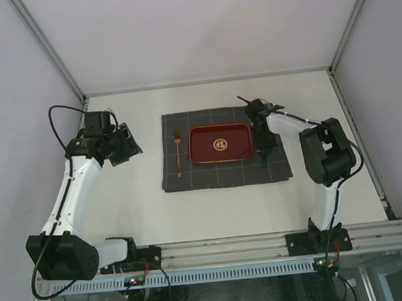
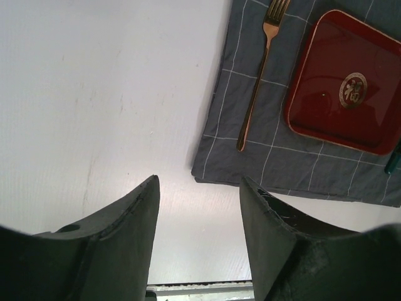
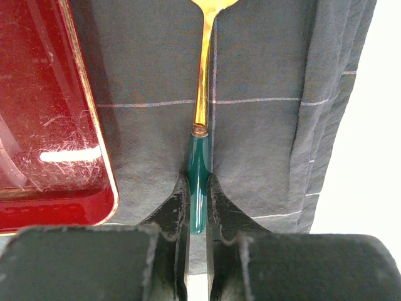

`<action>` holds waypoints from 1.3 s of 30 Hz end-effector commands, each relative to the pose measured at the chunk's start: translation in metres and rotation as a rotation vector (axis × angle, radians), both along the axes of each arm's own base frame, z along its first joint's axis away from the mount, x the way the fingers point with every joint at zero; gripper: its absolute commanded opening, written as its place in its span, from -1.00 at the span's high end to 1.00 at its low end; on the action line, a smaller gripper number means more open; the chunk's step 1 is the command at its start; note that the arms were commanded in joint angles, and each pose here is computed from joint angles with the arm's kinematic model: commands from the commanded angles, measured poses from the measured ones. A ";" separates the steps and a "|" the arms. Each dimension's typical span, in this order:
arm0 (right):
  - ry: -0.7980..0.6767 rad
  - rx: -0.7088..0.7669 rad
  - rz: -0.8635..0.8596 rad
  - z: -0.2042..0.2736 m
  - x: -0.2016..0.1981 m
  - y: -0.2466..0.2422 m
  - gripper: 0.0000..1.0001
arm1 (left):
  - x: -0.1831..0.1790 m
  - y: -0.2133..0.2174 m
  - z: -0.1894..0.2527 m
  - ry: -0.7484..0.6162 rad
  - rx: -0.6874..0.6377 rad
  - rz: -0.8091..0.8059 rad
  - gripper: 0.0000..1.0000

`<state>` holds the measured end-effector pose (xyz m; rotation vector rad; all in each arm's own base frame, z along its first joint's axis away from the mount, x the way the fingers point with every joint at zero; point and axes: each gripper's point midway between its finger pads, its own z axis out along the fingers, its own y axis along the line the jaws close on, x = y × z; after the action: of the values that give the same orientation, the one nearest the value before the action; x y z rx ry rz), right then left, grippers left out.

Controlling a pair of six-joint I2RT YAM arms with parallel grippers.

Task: Set the dinner table for one person
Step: Place the spoon on the napkin.

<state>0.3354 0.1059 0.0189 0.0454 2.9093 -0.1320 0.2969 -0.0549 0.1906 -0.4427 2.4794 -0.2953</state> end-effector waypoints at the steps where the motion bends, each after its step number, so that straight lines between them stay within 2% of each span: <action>1: -0.046 0.001 0.001 0.004 0.018 0.000 1.00 | 0.013 -0.001 0.022 -0.067 -0.003 0.011 -0.16; 18: -0.043 -0.001 -0.007 0.003 0.019 0.000 1.00 | 0.014 -0.001 0.021 -0.065 -0.002 0.014 -0.16; 21: -0.037 -0.006 -0.010 0.001 0.017 0.001 0.88 | 0.014 -0.002 0.020 -0.060 -0.006 0.011 -0.17; 28: -0.049 -0.007 -0.006 0.005 0.016 0.007 0.45 | 0.013 -0.004 0.016 -0.050 -0.012 0.005 -0.18; 39: -0.108 -0.040 -0.016 0.032 0.017 0.005 0.28 | 0.011 -0.006 0.016 -0.058 -0.018 -0.008 -0.18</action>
<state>0.3367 0.1068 0.0173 0.0270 2.9008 -0.1863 0.2996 -0.0562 0.1872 -0.4436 2.4929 -0.2959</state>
